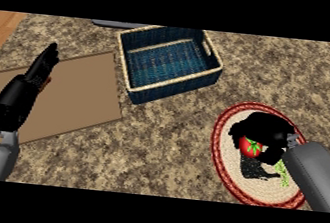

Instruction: Pick the tomato from the placemat and place it in the basket

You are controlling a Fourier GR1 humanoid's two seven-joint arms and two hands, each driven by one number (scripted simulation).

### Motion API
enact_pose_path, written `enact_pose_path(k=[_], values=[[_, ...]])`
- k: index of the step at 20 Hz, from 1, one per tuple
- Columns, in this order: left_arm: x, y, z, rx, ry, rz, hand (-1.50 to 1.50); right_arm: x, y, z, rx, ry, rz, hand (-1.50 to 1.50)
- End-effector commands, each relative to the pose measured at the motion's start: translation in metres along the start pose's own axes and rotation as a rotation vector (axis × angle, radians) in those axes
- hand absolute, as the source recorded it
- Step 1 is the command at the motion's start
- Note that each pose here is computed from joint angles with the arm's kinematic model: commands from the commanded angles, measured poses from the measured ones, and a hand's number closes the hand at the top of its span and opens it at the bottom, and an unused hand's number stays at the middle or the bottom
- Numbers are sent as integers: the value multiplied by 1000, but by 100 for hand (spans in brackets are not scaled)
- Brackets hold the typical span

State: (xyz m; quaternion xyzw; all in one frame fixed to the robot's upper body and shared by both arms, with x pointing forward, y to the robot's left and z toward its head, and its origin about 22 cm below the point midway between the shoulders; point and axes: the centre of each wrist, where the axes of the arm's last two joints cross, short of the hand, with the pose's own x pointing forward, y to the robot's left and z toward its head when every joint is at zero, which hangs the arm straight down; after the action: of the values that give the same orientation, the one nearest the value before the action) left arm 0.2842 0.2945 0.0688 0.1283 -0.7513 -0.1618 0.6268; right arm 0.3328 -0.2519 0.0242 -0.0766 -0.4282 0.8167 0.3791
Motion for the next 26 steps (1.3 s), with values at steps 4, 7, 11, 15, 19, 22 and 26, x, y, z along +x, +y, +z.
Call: enact_pose_path(k=[4, 7, 11, 15, 19, 22, 26], values=[[7, 2, -13, -16, 16, 1, 0, 0, 16, -1, 18, -78, 46, 150], [-8, -12, 9, -8, -4, 0, 0, 7, 34, -30, -60, -70, 81, 150], [-12, 15, 8, 66, 69, -32, 0, -32, 47, 12, -132, 584, -305, 150], [-19, 23, 16, 114, 111, -44, 0, -48, 72, 41, -205, 939, -471, 150], [-25, 28, 25, 134, 144, -50, 0, -47, 56, 50, -393, 1258, -546, 150], [-24, 29, 25, 131, 134, -50, 0, -31, 7, 46, -683, 1363, -583, 150], [-20, 26, 22, 104, 124, -40, 0, 7, -77, 57, -1163, 1340, -626, 150]])
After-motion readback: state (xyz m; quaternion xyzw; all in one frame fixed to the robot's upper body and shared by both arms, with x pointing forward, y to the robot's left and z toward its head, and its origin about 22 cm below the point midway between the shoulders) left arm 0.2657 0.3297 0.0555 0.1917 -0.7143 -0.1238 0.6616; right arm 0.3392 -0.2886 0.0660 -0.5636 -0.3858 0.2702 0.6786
